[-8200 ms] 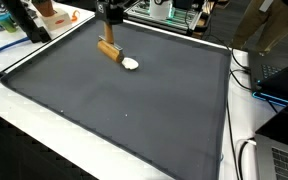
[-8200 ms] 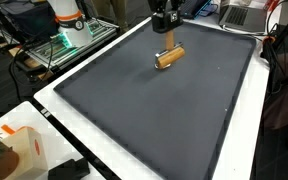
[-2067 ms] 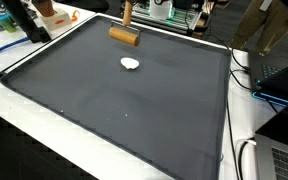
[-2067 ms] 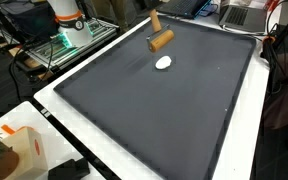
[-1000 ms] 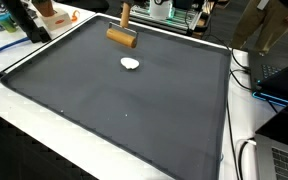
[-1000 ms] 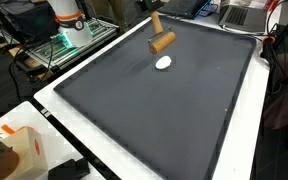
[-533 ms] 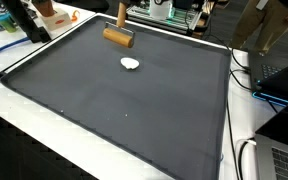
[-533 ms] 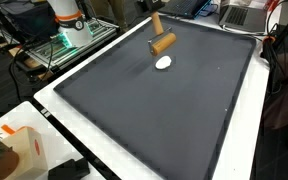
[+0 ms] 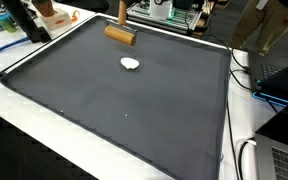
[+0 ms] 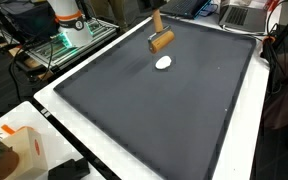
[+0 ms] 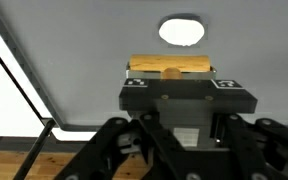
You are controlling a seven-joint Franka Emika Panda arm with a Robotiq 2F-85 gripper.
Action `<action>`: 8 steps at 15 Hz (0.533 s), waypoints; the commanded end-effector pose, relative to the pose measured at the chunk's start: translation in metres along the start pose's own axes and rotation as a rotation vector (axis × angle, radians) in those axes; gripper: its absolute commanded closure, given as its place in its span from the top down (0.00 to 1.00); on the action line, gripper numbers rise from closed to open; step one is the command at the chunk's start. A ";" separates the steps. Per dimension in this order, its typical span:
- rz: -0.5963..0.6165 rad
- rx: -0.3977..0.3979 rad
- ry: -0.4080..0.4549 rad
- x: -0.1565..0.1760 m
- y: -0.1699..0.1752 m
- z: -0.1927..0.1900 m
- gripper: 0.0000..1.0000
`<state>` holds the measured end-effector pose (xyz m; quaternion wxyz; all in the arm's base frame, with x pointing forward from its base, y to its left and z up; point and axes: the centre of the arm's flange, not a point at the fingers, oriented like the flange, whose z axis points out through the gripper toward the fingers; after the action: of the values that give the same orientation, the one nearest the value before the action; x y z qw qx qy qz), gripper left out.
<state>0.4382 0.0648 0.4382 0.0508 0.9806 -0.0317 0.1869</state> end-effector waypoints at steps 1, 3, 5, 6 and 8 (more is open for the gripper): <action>-0.026 0.023 -0.058 0.031 -0.010 -0.006 0.23; -0.032 0.027 -0.079 0.041 -0.016 -0.003 0.23; -0.022 0.026 -0.083 0.051 -0.023 0.002 0.23; -0.018 0.029 -0.084 0.057 -0.027 0.004 0.23; -0.001 0.035 -0.095 0.069 -0.032 0.011 0.23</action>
<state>0.4833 0.0849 0.4482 0.0410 0.9872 -0.0177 0.1530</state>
